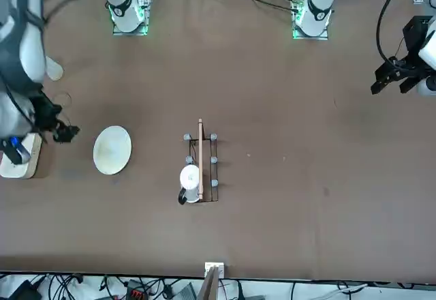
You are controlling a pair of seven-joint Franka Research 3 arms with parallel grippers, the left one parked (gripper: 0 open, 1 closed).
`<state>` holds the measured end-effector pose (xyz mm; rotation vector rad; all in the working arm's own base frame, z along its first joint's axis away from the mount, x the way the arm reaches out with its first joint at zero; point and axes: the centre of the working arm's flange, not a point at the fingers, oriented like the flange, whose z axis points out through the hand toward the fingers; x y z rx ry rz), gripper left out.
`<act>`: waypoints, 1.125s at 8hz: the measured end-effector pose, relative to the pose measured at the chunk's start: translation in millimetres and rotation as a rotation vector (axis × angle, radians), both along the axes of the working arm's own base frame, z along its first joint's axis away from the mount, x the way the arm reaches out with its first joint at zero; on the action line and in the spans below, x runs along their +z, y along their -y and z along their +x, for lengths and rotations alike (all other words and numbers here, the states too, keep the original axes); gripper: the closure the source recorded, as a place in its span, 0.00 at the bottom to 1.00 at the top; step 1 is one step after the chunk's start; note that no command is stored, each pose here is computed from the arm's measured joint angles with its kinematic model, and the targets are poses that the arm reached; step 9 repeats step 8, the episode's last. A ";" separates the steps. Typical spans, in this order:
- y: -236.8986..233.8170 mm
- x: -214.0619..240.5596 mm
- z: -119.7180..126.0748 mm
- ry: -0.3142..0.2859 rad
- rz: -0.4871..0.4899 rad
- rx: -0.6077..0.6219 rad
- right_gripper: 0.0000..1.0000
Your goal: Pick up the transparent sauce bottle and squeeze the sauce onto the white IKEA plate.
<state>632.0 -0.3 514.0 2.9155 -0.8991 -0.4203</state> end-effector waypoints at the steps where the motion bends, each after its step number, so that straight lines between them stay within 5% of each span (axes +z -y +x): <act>1: -3.3 21.2 -13.9 0.031 0.057 0.148 0.00; 4: -7.7 69.8 -54.9 0.198 0.139 0.535 0.00; 6: -16.2 94.4 -87.5 0.249 0.113 0.586 0.00; 9: -16.5 91.5 -97.6 0.245 0.095 0.595 0.00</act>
